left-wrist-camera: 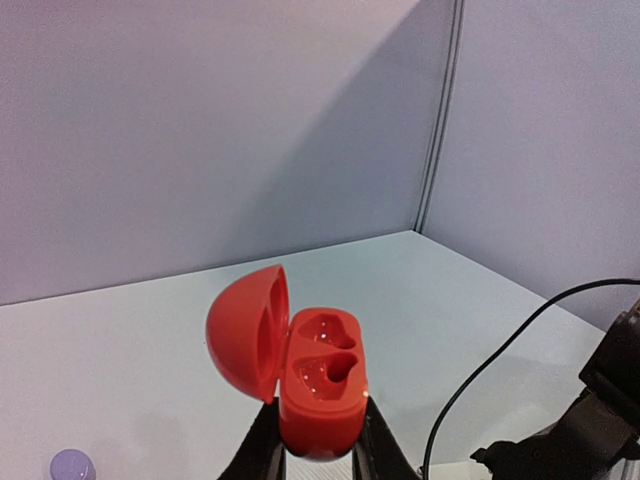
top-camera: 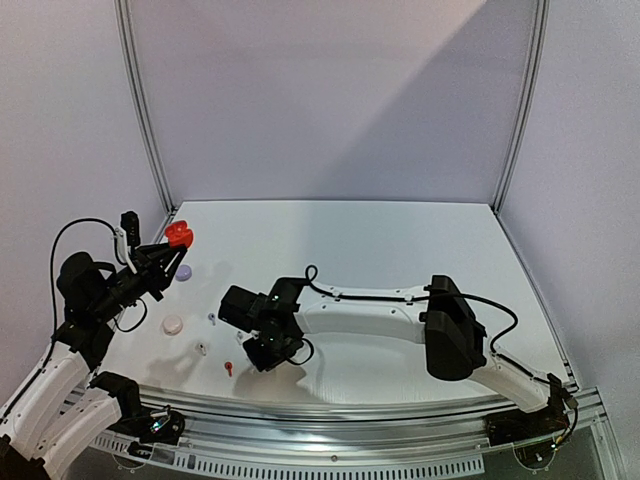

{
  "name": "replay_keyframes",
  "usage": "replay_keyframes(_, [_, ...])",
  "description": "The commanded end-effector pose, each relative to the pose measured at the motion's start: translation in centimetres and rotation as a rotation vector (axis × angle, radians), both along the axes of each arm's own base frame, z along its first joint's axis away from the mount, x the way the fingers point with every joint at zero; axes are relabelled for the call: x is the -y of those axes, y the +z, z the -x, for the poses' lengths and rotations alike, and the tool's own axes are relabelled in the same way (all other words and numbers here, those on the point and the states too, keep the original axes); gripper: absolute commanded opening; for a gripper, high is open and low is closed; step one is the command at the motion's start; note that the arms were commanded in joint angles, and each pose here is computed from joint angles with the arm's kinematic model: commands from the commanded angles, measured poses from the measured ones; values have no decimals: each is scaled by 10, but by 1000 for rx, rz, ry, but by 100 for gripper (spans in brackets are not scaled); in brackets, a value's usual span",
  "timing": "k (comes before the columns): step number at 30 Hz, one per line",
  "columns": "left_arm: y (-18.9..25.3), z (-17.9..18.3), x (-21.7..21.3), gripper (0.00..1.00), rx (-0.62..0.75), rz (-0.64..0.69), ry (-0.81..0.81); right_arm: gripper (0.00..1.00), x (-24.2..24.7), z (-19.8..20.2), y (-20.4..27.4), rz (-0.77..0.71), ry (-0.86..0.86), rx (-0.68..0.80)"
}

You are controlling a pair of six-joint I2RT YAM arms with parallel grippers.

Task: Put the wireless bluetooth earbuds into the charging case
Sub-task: Pick up the right earbud from the corner of the board.

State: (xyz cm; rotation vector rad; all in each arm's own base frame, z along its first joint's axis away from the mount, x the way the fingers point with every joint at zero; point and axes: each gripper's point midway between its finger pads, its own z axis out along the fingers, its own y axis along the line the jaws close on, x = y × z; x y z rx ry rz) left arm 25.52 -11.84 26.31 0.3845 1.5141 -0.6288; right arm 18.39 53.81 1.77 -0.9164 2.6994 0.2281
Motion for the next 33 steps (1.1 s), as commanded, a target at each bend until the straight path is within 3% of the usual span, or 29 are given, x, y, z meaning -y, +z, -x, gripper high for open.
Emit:
replay_keyframes(1, [-1,0,-2,0,11,-3,2,25,30,3,-18,146,20,4])
replay_keyframes(6, [-2,1,-1,0,14,-5,0,33,9,7,-9,48,88,-12])
replay_keyframes(14, [-1,1,-2,0,14,-10,7,32,4,-4,-14,16,70,-10])
replay_keyframes(33, [-1,2,-2,0,20,-10,3,5,-2,-4,-13,-9,84,-16])
